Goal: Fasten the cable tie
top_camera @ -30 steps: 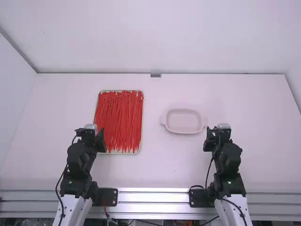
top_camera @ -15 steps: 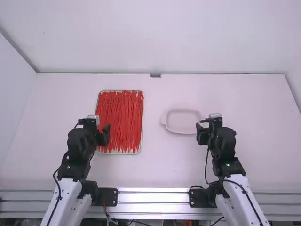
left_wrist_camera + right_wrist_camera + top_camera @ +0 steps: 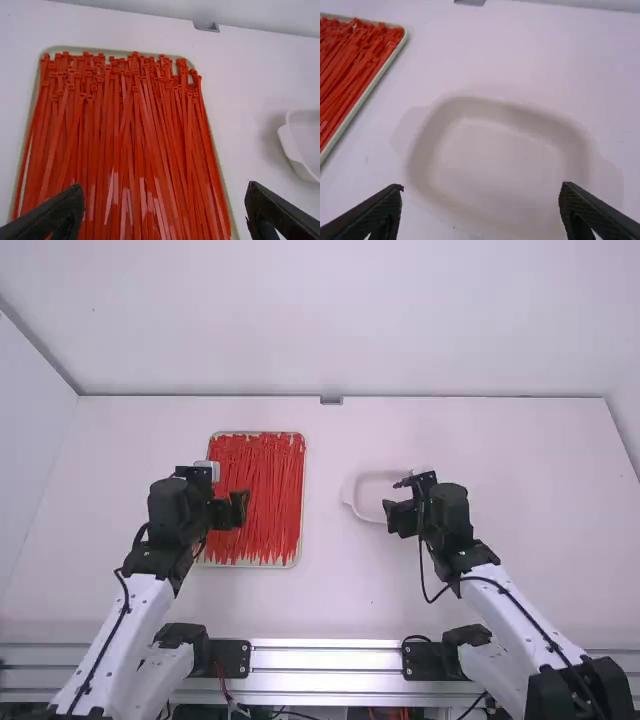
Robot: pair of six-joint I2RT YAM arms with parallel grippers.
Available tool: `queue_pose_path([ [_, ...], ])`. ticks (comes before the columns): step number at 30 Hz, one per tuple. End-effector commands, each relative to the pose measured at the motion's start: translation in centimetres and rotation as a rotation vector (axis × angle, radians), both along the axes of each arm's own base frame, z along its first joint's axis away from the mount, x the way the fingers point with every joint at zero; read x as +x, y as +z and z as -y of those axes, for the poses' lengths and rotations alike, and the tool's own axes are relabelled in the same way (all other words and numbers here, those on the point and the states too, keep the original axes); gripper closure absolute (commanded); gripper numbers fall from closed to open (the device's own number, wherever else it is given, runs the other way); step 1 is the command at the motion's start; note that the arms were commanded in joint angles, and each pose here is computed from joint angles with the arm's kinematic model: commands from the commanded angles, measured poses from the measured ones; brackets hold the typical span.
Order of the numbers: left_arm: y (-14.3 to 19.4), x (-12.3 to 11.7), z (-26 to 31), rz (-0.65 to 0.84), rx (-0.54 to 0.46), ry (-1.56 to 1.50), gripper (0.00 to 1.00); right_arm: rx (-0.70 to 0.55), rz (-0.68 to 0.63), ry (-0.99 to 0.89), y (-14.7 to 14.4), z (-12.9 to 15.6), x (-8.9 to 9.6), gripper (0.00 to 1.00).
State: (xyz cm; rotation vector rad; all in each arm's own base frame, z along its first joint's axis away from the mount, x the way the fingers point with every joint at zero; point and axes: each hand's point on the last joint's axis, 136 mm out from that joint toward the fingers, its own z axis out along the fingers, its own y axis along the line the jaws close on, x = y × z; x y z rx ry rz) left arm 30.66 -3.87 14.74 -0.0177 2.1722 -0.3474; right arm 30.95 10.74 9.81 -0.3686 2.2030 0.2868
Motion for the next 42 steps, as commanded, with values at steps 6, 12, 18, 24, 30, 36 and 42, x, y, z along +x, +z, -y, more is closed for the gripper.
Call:
queue_pose_path([
  [6, 0.8, 1.7, 0.0, -0.019, -0.035, 0.003, 0.06, -0.001, -0.051, 0.043, -0.5, -1.7, 1.1, 0.07],
  [12, 0.5, 2.4, -0.5, -0.038, -0.022, 0.024, 0.02, 0.003, -0.112, 0.066, -1.7, -2.5, 0.8, 0.03],
  [18, 0.2, 2.4, -0.4, -0.054, -0.015, 0.011, 0.01, 0.05, -0.163, 0.03, -1.9, -2.9, 0.2, 0.02],
  [24, 0.7, 2.8, -0.4, -0.027, -0.008, 0.008, 0.01, 0.049, -0.161, 0.031, -1.4, -2.7, -0.2, 0.02],
  [30, 1.5, 3.4, -0.9, 0.009, 0.007, 0.033, 0.01, 0.044, -0.157, 0.041, -1.1, -2.7, -0.4, 0.02],
  [36, 3.6, 5.1, -1.3, 0.024, 0.02, 0.048, 0.01, 0.042, -0.152, 0.038, -0.9, -2.6, -0.5, 0.02],
  [42, 4.2, 7.3, -1.3, -0.032, 0.031, 0.039, 0.01, 0.036, -0.138, 0.025, -0.7, -2.4, -0.2, 0.02],
])
